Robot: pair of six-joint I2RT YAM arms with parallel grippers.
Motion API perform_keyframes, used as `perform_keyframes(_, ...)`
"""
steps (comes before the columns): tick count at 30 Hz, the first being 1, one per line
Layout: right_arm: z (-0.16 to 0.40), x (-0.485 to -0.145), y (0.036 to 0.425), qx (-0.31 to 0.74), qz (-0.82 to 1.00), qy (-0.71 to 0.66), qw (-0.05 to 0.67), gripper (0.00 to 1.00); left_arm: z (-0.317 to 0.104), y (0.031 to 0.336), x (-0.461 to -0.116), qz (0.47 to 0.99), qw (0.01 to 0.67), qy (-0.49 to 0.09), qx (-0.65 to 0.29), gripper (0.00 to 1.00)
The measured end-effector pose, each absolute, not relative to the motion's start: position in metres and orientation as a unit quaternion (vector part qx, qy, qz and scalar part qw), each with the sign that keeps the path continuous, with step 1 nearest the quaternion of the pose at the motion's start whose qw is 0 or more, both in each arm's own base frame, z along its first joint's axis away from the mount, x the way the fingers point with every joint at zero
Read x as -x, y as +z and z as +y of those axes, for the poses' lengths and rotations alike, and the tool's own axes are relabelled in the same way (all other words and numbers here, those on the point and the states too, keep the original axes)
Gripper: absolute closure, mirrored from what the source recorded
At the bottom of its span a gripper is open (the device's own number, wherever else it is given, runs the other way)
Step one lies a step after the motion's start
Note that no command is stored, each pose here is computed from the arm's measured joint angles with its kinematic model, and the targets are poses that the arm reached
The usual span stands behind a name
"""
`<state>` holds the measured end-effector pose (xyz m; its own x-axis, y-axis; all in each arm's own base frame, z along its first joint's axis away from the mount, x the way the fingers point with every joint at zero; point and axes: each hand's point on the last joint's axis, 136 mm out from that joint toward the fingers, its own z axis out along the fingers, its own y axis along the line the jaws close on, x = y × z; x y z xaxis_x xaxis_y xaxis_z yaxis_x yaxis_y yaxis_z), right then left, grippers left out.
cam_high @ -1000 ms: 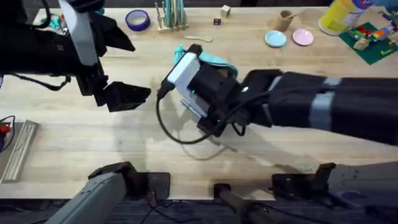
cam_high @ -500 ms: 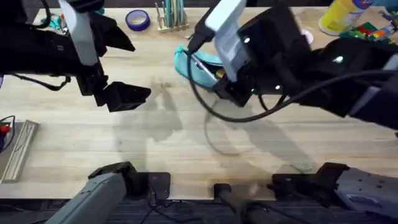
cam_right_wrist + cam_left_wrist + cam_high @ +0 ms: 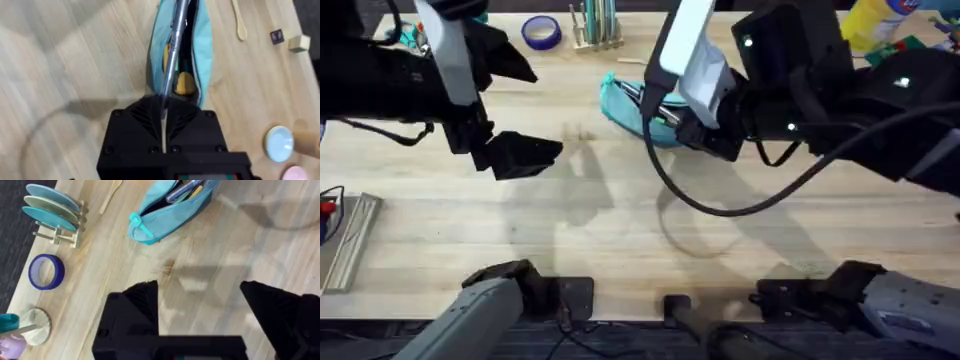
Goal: Unzip the bag, pick up the pens from the table one at a time and place them inside, then zip the bag closed.
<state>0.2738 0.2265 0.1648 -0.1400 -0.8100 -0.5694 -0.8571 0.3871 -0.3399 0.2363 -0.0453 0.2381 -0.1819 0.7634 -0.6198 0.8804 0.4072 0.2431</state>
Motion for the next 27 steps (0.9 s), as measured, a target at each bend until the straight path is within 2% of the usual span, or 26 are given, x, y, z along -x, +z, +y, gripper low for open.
perform_keyframes(9,0.215,-0.285,0.153,0.573,0.746,0.011,0.339,0.967,-0.045,0.238,-0.236,0.764,0.346,-0.085,-0.538,0.007)
perform_keyframes(18,0.218,-0.296,0.12,0.585,0.752,0.006,0.303,0.967,-0.045,0.238,-0.236,0.764,0.346,-0.085,-0.538,0.008)
perform_keyframes(27,0.216,-0.316,0.107,0.572,0.76,0.001,0.308,0.967,-0.045,0.238,-0.236,0.764,0.346,-0.085,-0.538,0.007)
